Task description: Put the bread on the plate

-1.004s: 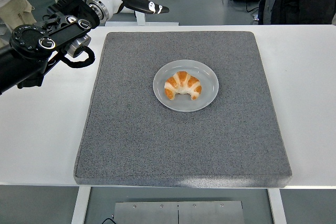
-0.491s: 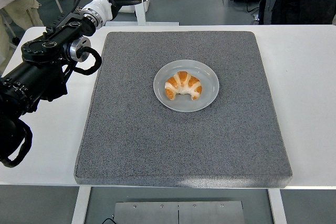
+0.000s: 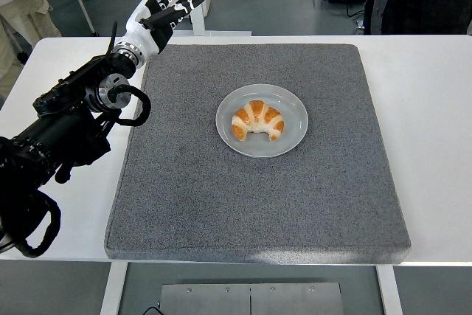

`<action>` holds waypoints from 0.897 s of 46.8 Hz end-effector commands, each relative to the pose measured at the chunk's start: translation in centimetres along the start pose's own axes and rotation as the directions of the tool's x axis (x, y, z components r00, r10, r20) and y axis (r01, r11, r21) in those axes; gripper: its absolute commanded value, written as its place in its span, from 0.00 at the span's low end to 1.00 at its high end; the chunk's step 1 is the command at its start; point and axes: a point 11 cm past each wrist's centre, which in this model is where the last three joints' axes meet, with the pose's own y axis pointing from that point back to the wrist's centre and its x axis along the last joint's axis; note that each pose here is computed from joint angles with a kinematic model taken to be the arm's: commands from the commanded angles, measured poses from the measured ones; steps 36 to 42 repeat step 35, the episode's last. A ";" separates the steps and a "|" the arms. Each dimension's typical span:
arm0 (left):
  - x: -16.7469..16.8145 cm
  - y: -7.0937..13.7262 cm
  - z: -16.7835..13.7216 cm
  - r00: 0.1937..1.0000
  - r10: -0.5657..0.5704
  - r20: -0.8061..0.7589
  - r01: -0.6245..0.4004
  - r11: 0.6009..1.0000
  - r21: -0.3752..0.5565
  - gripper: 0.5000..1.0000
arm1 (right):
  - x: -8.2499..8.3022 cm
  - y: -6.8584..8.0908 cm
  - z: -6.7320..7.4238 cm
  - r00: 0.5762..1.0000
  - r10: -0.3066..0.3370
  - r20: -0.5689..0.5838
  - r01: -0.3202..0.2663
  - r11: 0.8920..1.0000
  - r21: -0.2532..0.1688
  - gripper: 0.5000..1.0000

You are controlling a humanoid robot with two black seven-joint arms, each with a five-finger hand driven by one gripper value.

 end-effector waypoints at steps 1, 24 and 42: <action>0.2 0.1 -0.2 1.000 0.006 -0.011 -0.006 1.000 -0.002 0.98 | -0.3 0.0 0.0 1.000 -0.008 0.003 0.008 1.000 0.001 1.00; -0.3 -0.1 -0.1 0.999 0.006 -0.042 -0.006 1.000 -0.011 0.98 | -0.2 0.0 -0.3 1.000 -0.009 -0.008 0.009 1.000 0.005 1.00; -0.2 0.0 -0.3 0.999 0.009 -0.039 -0.010 1.000 -0.008 0.98 | 0.2 -0.4 -1.8 1.000 0.000 -0.010 0.000 0.999 0.032 1.00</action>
